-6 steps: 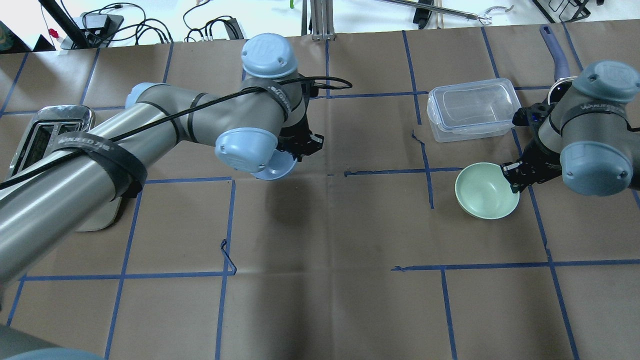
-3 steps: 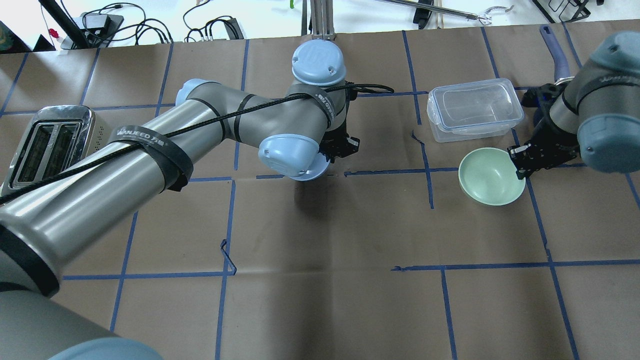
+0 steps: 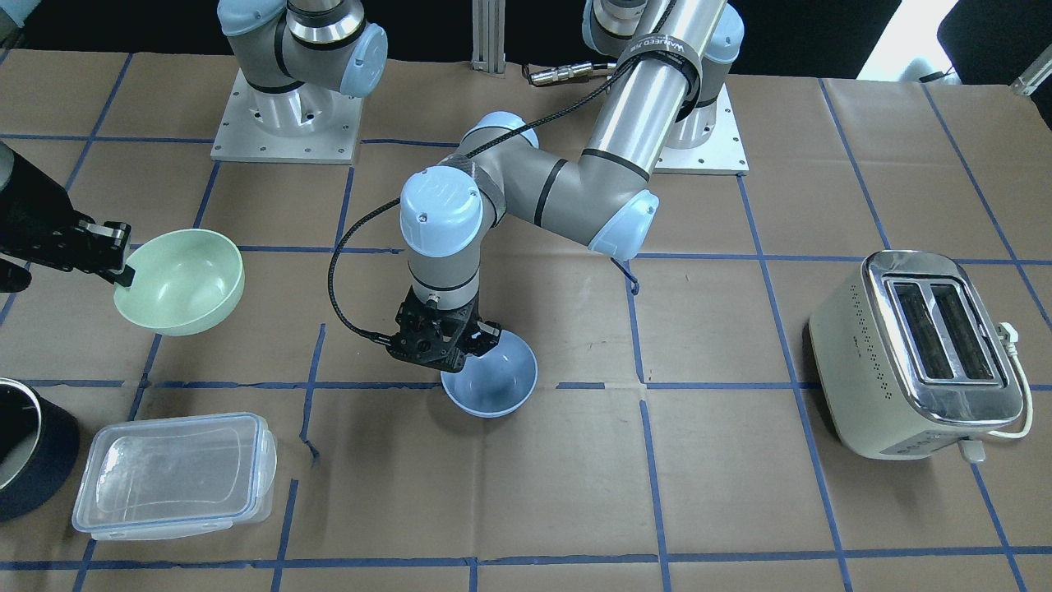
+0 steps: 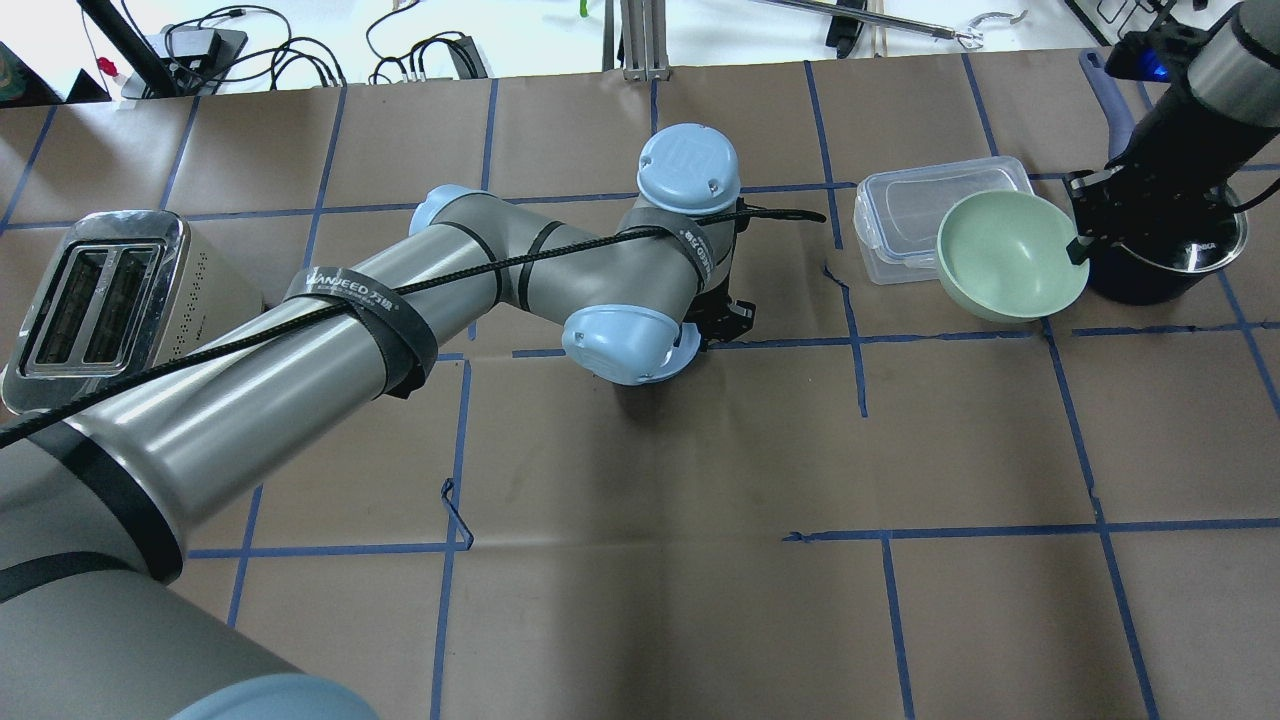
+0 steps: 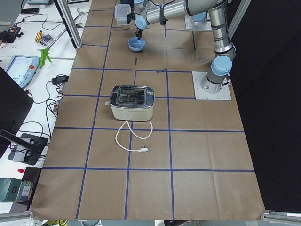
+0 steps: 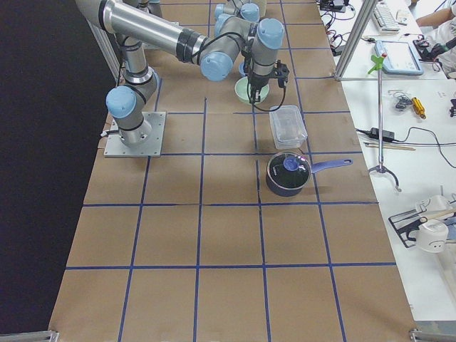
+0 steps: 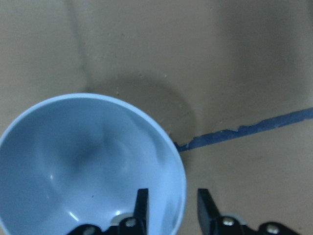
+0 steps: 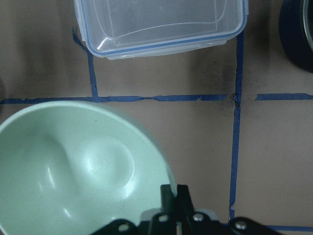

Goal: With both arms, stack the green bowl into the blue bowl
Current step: 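Carry blue bowl to table center with left gripper while right lifts green bowl, then release blue bowl with left gripper while right carries green bowl over it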

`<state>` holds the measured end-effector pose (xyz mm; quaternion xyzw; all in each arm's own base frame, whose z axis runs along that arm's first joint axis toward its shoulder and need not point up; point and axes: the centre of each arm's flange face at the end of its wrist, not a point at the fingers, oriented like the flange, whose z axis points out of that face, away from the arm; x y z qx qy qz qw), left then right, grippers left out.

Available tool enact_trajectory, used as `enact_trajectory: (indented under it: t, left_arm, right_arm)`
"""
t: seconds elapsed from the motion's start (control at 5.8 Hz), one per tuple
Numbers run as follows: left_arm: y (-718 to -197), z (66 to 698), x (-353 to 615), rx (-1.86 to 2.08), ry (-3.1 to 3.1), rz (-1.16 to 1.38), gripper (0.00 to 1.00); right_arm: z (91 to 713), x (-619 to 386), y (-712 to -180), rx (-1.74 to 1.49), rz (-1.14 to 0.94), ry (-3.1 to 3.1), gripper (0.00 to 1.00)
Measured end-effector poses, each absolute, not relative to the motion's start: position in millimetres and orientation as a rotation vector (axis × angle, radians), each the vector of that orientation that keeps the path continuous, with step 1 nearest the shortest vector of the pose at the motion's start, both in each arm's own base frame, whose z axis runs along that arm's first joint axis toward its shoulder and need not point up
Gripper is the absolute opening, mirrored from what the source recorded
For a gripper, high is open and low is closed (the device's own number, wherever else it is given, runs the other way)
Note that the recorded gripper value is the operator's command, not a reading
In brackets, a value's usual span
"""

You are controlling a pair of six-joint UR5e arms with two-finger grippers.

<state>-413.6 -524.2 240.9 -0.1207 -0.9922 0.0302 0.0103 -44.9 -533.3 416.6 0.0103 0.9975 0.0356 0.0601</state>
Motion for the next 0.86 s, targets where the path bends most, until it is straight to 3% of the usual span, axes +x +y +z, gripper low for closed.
enact_trajectory:
  t: [0.52,0.86]
  left_arm:
    - [-520,371,-342,-0.27,-3.097,0.088,0.98]
    - [-491,453,-256,-0.197,-3.115,0.007,0.98]
  right_arm:
    - [420,-34,-535,0.103,0.121,3.013,0.05]
    - [419,37,-543,0.202,0.106,3.026,0.05]
